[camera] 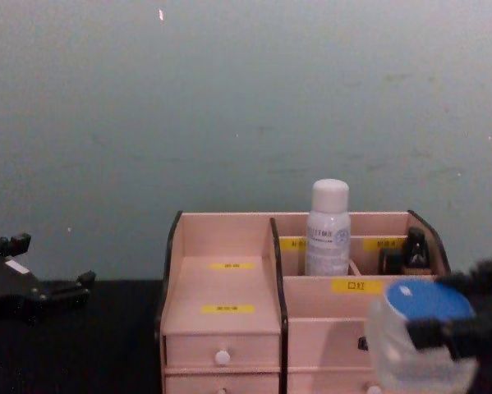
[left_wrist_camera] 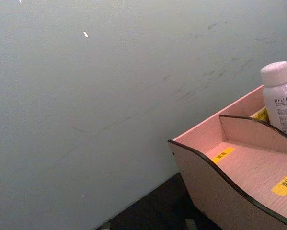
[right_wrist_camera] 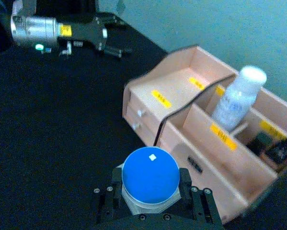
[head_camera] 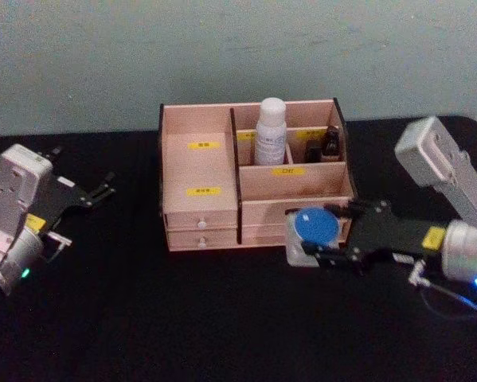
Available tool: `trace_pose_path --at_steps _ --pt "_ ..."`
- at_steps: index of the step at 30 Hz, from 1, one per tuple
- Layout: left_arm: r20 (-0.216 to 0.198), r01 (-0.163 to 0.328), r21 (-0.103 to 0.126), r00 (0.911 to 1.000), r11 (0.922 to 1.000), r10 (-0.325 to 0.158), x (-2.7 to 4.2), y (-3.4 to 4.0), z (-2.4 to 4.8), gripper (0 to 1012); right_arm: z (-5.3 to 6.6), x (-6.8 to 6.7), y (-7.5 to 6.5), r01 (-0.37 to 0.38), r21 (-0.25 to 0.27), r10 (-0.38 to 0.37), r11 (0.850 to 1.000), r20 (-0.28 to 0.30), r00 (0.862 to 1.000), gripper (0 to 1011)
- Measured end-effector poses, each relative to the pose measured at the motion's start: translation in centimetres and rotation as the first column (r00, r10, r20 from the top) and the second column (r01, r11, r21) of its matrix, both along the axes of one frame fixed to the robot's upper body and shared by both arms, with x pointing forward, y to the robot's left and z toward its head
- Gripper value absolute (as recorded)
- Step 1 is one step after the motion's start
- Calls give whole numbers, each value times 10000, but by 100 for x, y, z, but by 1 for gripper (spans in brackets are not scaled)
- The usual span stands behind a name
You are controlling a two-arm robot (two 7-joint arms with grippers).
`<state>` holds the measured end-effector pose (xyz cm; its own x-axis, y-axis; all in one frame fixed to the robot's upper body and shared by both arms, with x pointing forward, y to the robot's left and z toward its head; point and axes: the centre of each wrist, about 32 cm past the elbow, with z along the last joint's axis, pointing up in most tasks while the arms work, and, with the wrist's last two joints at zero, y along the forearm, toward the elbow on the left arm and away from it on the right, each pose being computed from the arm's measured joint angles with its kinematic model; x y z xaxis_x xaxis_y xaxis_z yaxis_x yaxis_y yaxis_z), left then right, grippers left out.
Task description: Pick up the facial cleanser and watermelon frost from the table and place them into the tiered storage box.
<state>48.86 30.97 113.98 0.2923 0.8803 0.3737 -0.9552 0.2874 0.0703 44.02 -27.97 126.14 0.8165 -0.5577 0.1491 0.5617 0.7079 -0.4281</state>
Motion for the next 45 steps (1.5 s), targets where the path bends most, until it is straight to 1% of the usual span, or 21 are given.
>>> trace_pose_path --at_steps 1,4,8,9,11,12,14,15,17,18,19,21,23,24,25,26,28,35,38,39,45 --pt "0 -1 0 10000 10000 1 0 0 0 1001 18 32 15 -19 14 19 10000 34 10000 720" --pt "0 -1 0 10000 10000 1 0 0 0 1001 86 207 103 -70 16 69 10000 186 9998 720" --pt "0 -1 0 10000 10000 1 0 0 0 1001 128 349 187 -136 56 134 9999 292 9995 720" --pt "0 0 0 10000 10000 0 0 0 0 1001 147 422 234 -192 111 188 9998 337 9993 720" --pt "0 0 0 10000 10000 0 0 0 0 1001 157 497 282 -250 134 245 9996 355 9991 720" --pt "0 -1 0 10000 10000 1 0 0 0 1001 172 574 333 -310 194 302 9993 386 9988 720" --pt "0 0 0 10000 10000 0 0 0 0 1001 183 642 384 -379 232 370 9990 408 9985 720" --pt "0 -1 1 10000 10000 1 0 0 0 1000 192 718 434 -446 266 434 9987 430 9981 720" --pt "0 0 0 10000 10000 0 0 0 0 1001 196 820 506 -544 293 530 9981 450 9976 720" --pt "0 0 0 10000 10000 0 0 0 0 1001 196 820 506 -544 293 530 9981 450 9976 720" --pt "0 -1 1 10000 10000 1 0 0 0 1001 205 902 557 -585 307 570 9978 482 9972 720" --pt "0 0 -1 10000 10000 0 0 0 0 1001 206 1007 619 -621 308 606 9976 481 9970 720" --pt "0 0 -1 10000 10000 0 0 0 0 1001 208 1079 659 -623 309 607 9976 488 9970 720" --pt "-1 0 0 10000 10000 0 0 0 0 1001 206 1147 694 -596 287 581 9978 486 9971 720" --pt "0 -1 0 10000 10000 1 0 0 0 1001 206 1147 694 -596 287 581 9978 486 9971 720" --pt "0 0 -1 10000 10000 0 0 0 0 1001 202 1220 738 -591 295 577 9978 458 9973 720" --pt "0 -1 1 10000 10000 1 0 0 0 1001 192 1317 791 -573 292 561 9979 398 9976 720" --pt "0 0 0 10000 10000 0 0 0 0 1001 164 1553 945 -674 335 666 9972 239 9975 720" --pt "-1 -1 0 10000 10000 1 0 0 0 1001 157 1608 983 -714 364 707 9968 191 9973 720" --pt "-1 0 0 10000 10000 0 0 0 0 1001 143 1663 1020 -740 382 736 9965 128 9972 720" --pt "0 0 0 10000 10000 0 0 0 0 1001 103 1753 1081 -707 329 710 9970 -68 9975 720"
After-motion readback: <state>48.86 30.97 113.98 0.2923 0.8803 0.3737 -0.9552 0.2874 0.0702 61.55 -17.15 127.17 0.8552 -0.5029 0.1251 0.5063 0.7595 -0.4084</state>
